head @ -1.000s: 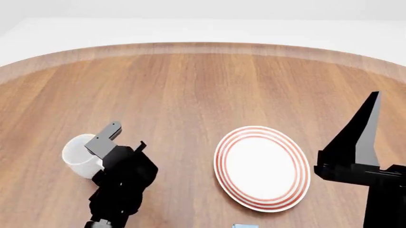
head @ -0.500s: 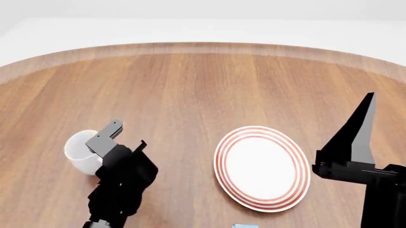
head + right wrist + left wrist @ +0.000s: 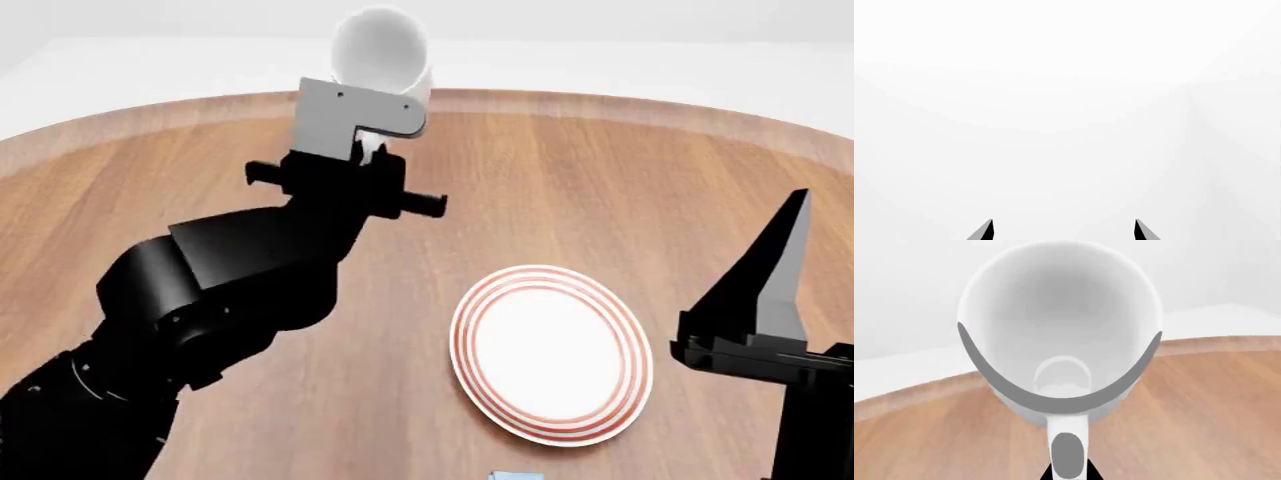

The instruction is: Pick up the white mug and put it on the plate, and put the chocolate pudding to the right of the plate.

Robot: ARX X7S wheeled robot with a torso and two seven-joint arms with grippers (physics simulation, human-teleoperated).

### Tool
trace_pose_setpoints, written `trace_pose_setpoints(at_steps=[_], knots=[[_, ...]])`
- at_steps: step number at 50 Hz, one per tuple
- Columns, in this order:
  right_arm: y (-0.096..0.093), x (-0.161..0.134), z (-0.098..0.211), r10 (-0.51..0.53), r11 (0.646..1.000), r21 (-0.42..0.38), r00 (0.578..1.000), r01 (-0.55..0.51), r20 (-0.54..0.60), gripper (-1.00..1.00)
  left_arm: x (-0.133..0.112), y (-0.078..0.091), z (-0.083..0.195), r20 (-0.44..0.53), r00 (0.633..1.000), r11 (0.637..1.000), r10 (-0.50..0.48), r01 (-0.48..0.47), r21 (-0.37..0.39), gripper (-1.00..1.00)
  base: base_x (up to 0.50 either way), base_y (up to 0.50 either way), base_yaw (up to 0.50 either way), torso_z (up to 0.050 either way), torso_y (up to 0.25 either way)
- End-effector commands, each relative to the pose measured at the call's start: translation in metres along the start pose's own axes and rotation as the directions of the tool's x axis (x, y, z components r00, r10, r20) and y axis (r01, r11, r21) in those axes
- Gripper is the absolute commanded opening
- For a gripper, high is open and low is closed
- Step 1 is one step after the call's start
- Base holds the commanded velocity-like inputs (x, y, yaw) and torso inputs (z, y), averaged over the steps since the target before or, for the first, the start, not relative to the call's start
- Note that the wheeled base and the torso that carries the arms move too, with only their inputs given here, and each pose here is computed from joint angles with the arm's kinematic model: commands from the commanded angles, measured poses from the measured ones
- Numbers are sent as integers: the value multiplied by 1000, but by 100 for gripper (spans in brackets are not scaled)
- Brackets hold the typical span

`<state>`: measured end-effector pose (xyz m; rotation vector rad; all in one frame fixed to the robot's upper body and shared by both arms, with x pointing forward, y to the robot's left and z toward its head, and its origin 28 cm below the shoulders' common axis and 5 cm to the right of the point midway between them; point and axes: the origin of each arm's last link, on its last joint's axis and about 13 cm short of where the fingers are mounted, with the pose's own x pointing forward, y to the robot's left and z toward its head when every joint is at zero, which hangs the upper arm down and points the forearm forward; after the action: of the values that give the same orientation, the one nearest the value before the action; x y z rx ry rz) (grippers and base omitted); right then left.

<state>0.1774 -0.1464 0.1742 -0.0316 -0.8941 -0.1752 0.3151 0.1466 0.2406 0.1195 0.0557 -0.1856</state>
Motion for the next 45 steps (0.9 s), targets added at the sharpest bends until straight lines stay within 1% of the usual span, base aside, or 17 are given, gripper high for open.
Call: trace_pose_setpoints(at_steps=[1, 3, 5, 8, 10, 12, 13, 15, 16, 17, 18, 20, 22, 29, 33, 38, 45], knots=[[-3, 1, 1, -5, 1000, -21, 1000, 6, 21, 100, -30, -1, 52, 22, 908, 884, -419, 403, 235, -100, 0, 0, 0, 0, 0], [-3, 1, 1, -6, 1000, -20, 1000, 7, 22, 100, -27, 0, 58, -14, 890, 866, -456, 447, 224, -100, 0, 0, 0, 0, 0], [-3, 1, 1, -6, 1000, -19, 1000, 7, 22, 100, -22, 1, 60, -31, 883, 859, -469, 464, 215, -100, 0, 0, 0, 0, 0], [-3, 2, 2, -7, 1000, -18, 1000, 8, 22, 100, -17, 2, 66, -59, 838, 818, -542, 543, 189, -100, 0, 0, 0, 0, 0], [-3, 2, 2, -7, 1000, -16, 1000, 8, 23, 100, -13, 3, 68, -77, 827, 810, -556, 561, 172, -100, 0, 0, 0, 0, 0], [-3, 1, 1, -6, 1000, -16, 1000, 6, 22, 100, -10, 3, 69, -94, 794, 777, -600, 607, 167, -100, 0, 0, 0, 0, 0], [-3, 1, 1, -6, 1000, -17, 1000, 7, 21, 100, -9, 3, 69, -105, 769, 752, -631, 639, 158, -100, 0, 0, 0, 0, 0], [-3, 1, 1, -6, 1000, -17, 1000, 7, 20, 100, -7, 2, 70, -121, 756, 739, -643, 654, 161, -100, 0, 0, 0, 0, 0], [-3, 1, 2, -6, 1000, -17, 1000, 7, 20, 100, -7, 2, 70, -121, 756, 739, -643, 654, 161, -100, 0, 0, 0, 0, 0], [-3, 1, 2, -5, 1000, -17, 1000, 6, 21, 100, -1, 3, 73, -113, 759, 747, -641, 651, 137, -100, 0, 0, 0, 0, 0], [-3, 1, 1, -6, 1000, -15, 1000, 6, 20, 100, 0, 3, 73, -112, 749, 738, -654, 663, 124, -100, 0, 0, 0, 0, 0], [-2, 1, 1, -5, 1000, -15, 1000, 6, 18, 100, 2, 2, 73, -114, 752, 741, -650, 660, 124, -100, 0, 0, 0, 0, 0], [-2, 0, 0, -3, 1000, -14, 1000, 3, 16, 100, 10, 1, 73, -128, 744, 745, -655, 665, 55, -100, 0, 0, 0, 0, 0], [-2, 0, 0, -2, 1000, -15, 1000, 2, 13, 100, 23, -11, 61, -167, 714, 728, -680, 685, -37, -100, 0, 0, 0, 0, 0], [-3, 0, 0, -6, 1000, -14, 1000, 6, 15, 100, 31, -18, 52, -209, 719, 742, -662, 668, -51, -100, 0, 0, 0, 0, 0], [-2, 0, 0, -3, 1000, -13, 1000, 3, 12, 100, 37, -28, 34, -275, 686, 725, -674, 686, -66, -100, 0, 0, 0, 0, 0], [-2, 0, 0, -5, 1000, -14, 1000, 5, 15, 100, 40, -38, 12, -318, 662, 713, -678, 698, -68, -100, 0, 0, 0, 0, 0]])
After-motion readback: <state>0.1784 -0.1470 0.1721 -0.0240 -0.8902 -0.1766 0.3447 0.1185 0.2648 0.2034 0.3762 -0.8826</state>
